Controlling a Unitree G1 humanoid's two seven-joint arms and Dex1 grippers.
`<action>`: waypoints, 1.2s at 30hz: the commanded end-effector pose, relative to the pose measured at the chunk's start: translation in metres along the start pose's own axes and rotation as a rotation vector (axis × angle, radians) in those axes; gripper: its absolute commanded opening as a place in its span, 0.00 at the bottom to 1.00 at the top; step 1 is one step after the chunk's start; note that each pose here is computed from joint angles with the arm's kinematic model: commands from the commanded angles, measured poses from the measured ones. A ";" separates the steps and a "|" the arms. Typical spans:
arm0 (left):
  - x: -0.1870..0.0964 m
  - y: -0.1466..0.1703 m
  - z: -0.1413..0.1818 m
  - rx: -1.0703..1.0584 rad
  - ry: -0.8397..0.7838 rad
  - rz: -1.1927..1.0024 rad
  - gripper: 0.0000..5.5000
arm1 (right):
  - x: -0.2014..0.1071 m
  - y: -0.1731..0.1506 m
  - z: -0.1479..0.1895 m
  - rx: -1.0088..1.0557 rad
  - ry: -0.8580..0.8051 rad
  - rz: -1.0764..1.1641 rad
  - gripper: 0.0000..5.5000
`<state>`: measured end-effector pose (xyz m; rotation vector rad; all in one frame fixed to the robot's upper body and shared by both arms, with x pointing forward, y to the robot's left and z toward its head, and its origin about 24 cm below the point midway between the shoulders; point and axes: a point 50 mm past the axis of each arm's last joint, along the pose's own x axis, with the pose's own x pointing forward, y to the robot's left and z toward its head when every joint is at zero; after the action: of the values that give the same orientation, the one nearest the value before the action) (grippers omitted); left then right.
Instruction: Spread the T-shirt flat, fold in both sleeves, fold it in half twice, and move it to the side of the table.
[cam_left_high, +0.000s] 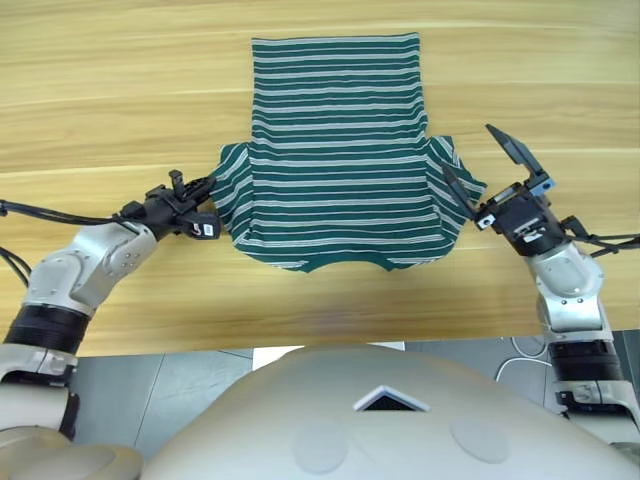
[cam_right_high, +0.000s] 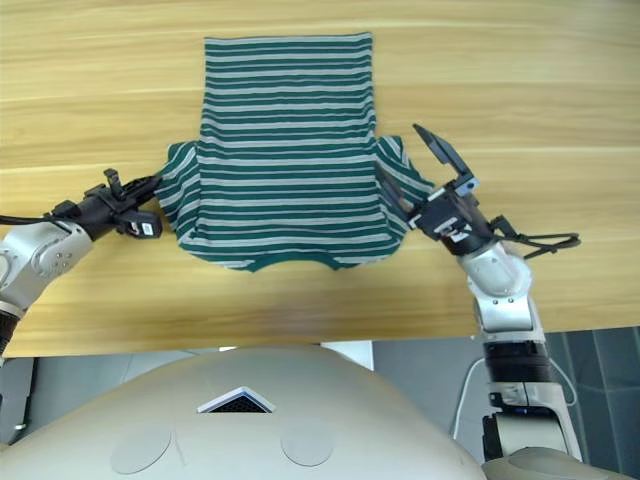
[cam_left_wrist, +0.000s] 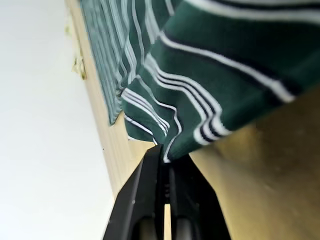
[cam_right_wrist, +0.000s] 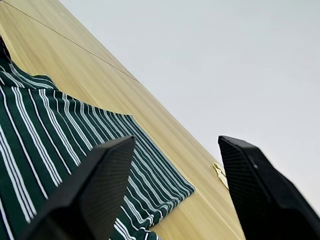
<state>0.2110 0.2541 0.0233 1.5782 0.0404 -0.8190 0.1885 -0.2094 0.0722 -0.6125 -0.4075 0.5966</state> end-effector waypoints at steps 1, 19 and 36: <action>0.004 -0.003 0.017 -0.042 -0.026 0.080 0.00 | 0.001 0.000 -0.001 -0.004 0.001 0.008 0.57; 0.026 0.025 0.046 0.041 -0.171 0.239 0.00 | 0.003 0.001 -0.007 0.000 -0.001 0.013 0.57; 0.061 0.015 0.074 0.007 -0.344 0.178 0.08 | 0.000 0.001 -0.010 -0.005 0.021 0.015 0.57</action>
<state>0.2355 0.1634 0.0192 1.4347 -0.3780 -0.8806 0.1923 -0.2089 0.0634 -0.6080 -0.3937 0.6040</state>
